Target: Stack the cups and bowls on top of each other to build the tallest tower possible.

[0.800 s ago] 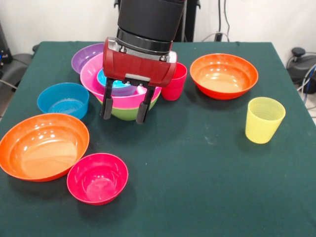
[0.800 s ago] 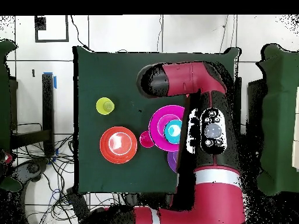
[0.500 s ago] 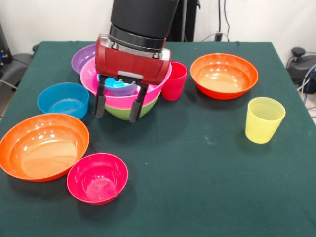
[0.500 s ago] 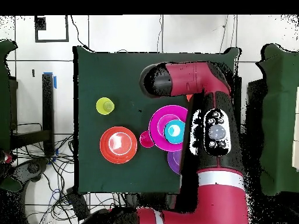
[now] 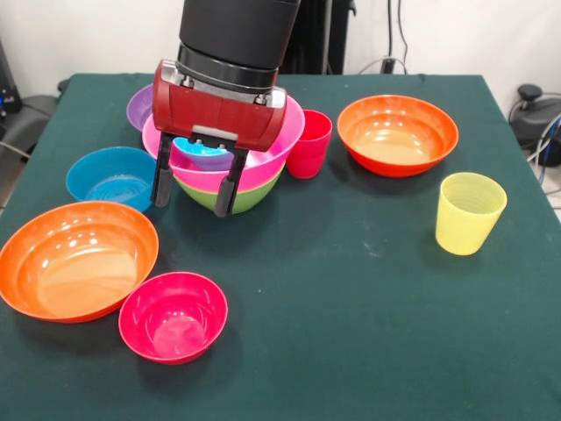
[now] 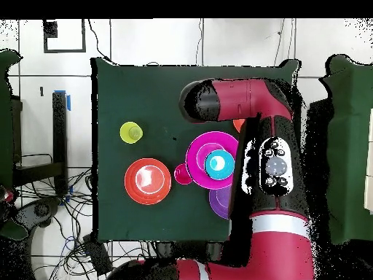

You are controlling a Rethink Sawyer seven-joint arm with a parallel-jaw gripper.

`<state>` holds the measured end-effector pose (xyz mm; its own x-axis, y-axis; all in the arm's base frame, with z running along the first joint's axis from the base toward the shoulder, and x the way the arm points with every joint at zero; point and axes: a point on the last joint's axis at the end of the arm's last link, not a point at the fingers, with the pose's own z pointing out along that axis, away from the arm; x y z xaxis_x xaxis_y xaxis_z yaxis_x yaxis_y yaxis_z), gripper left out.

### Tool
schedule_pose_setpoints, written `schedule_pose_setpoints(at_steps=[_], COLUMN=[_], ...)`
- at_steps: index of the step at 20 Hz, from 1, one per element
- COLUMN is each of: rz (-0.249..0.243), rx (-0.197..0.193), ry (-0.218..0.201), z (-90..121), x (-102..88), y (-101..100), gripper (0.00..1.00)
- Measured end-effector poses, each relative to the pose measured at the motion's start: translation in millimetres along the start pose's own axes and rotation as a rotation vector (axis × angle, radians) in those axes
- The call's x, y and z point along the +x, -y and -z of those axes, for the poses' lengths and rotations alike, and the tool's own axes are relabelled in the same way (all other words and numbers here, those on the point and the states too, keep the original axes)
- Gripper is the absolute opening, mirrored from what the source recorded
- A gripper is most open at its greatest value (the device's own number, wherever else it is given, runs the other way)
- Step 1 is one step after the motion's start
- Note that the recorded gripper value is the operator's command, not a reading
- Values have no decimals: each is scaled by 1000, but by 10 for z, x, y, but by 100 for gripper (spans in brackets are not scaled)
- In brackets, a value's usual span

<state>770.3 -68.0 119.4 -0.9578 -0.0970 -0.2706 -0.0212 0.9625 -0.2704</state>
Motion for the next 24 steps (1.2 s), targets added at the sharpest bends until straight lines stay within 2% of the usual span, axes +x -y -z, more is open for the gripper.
schedule_pose_setpoints(at_steps=[6, 13, 18, 24], rz=[4, 13, 18, 25], rx=[-2, -10, -14, -11], ry=[2, 23, 31, 31], z=[-29, -89, -137, -213], x=[33, 136, 237, 452], y=[-16, -69, -96, -86], gripper=[100, 100, 100, 100])
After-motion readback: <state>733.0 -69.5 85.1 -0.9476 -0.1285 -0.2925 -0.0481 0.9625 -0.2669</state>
